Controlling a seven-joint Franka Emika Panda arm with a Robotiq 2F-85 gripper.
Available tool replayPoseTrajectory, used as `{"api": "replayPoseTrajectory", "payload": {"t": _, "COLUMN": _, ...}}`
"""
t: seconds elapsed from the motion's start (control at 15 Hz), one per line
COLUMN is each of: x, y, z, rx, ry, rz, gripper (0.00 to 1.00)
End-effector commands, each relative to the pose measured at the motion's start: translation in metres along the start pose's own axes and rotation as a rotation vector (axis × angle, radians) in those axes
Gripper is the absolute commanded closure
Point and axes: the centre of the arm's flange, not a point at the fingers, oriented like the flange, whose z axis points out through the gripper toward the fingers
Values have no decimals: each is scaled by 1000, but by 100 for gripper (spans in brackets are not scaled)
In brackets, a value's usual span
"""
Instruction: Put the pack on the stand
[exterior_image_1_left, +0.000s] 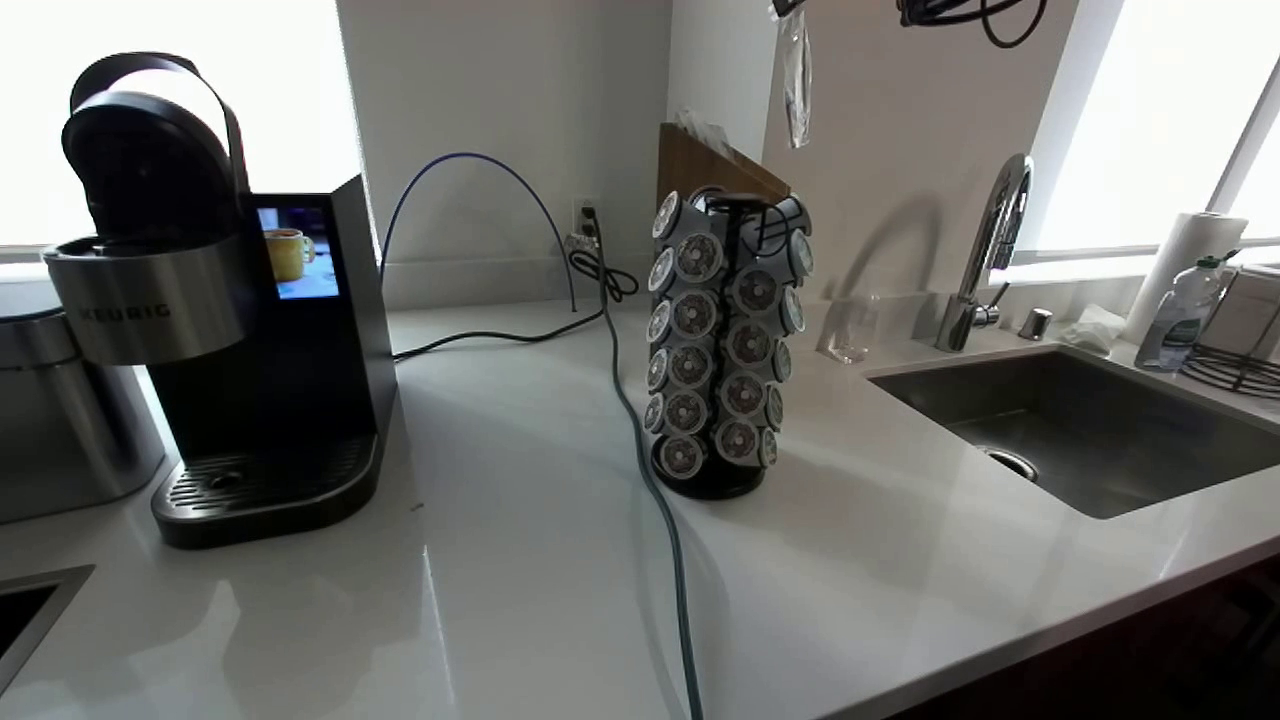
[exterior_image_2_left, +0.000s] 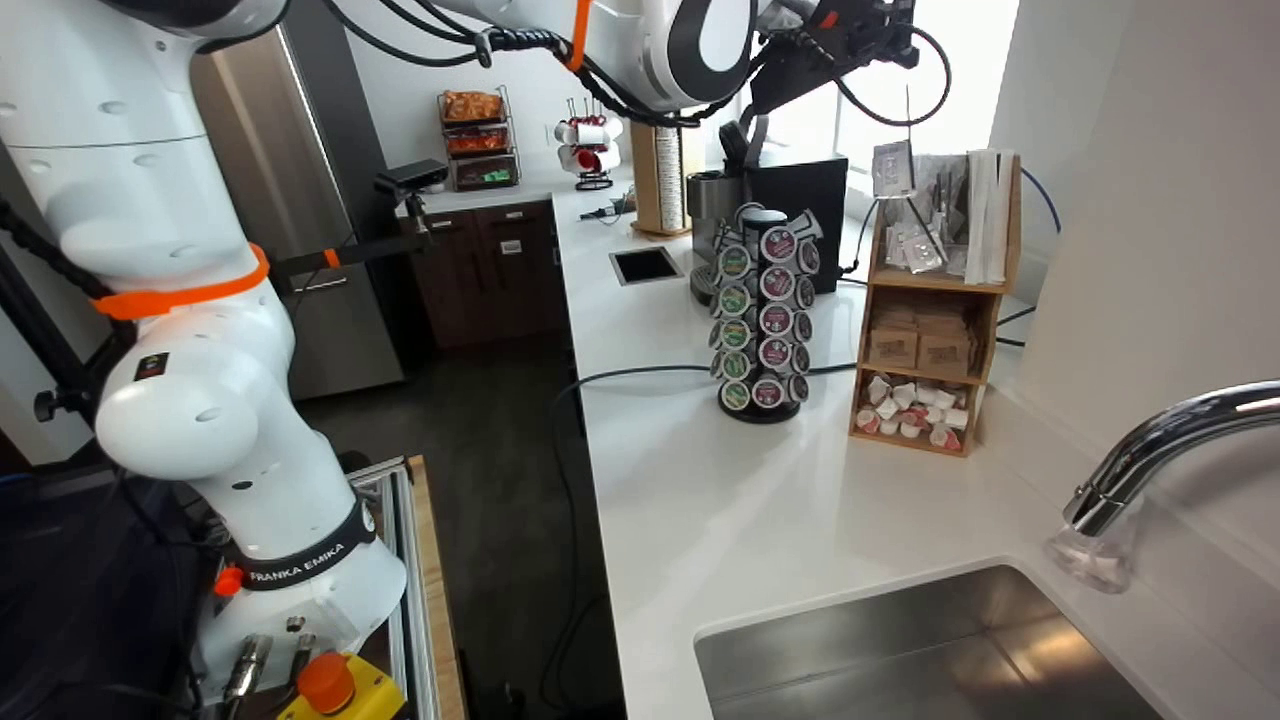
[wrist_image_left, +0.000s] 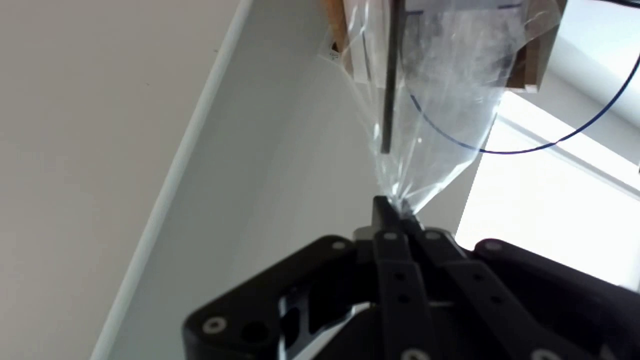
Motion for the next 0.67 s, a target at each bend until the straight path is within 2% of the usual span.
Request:
{"api": "replayPoseTrajectory", "payload": {"t": 0.0, "x": -4, "y": 6, "z": 33, "rx": 47, "ry": -18, "rz": -85, "gripper": 100}}
{"api": "replayPoseTrajectory", "payload": {"t": 0.6, "x": -17, "y": 21, "z": 72, "rx": 42, "ry": -13, "rz": -151, "gripper": 100}}
